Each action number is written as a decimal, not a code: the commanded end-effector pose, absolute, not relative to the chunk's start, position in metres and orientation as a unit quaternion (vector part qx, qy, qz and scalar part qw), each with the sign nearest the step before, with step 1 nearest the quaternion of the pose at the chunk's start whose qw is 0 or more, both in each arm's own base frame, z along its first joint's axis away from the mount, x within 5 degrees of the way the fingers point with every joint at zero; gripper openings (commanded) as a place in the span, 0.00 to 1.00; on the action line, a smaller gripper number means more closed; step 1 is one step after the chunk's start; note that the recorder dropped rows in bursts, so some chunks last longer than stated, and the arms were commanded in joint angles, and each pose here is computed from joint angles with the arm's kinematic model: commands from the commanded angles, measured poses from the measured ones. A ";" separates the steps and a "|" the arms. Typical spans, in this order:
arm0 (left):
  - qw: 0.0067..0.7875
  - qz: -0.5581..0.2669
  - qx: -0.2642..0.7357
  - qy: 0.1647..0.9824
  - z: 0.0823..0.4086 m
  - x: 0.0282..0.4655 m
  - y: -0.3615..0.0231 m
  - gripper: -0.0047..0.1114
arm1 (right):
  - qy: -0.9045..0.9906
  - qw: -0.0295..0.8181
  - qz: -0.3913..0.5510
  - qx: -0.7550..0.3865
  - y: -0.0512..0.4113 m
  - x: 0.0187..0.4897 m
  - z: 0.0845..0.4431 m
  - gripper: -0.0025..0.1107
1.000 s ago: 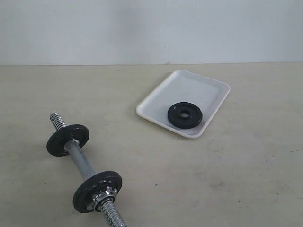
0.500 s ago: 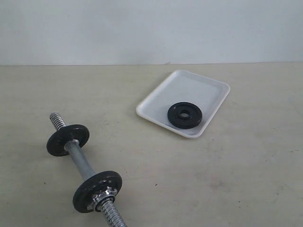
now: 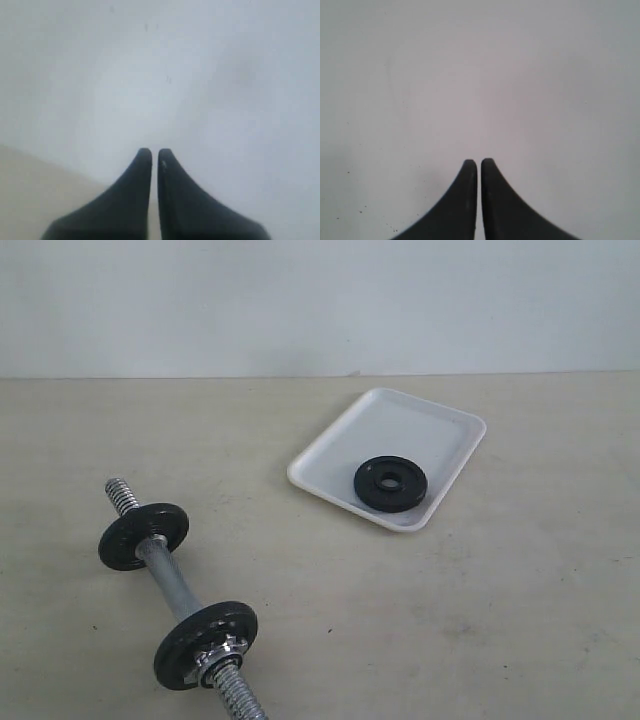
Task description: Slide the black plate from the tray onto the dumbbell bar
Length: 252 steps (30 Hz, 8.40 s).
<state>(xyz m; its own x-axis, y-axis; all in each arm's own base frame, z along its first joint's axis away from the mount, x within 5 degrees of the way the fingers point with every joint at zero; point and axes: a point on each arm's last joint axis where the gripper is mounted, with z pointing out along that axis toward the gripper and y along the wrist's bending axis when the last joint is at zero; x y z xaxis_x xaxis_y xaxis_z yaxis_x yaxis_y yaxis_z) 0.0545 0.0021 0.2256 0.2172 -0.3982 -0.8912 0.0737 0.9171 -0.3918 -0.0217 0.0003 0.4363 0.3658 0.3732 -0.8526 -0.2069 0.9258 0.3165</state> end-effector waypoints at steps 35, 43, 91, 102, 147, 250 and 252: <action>0.608 0.017 0.128 0.784 0.344 0.316 -0.014 0.08 | 0.889 0.408 0.137 -0.159 0.045 0.259 0.430 0.03; 0.493 0.208 -0.054 0.843 0.287 0.298 0.035 0.08 | 0.867 0.440 0.170 -0.160 0.050 0.253 0.441 0.03; 0.227 0.010 -0.158 0.961 0.284 0.207 0.007 0.08 | 0.875 0.432 0.152 -0.158 0.061 0.266 0.377 0.03; 0.258 -0.216 -0.215 0.917 0.248 0.222 -0.027 0.08 | 0.883 0.407 0.156 -0.171 0.062 0.262 0.374 0.03; 0.185 -0.321 -0.051 0.927 0.227 0.194 -0.054 0.61 | 0.885 0.404 0.159 -0.169 0.062 0.262 0.374 0.03; 0.113 -0.318 -0.140 0.931 0.063 0.290 -0.094 0.34 | 0.879 0.408 0.176 -0.172 0.065 0.261 0.375 0.03; 0.109 -0.314 -0.140 0.932 0.058 0.293 -0.094 0.23 | 0.880 0.406 0.177 -0.173 0.065 0.261 0.375 0.03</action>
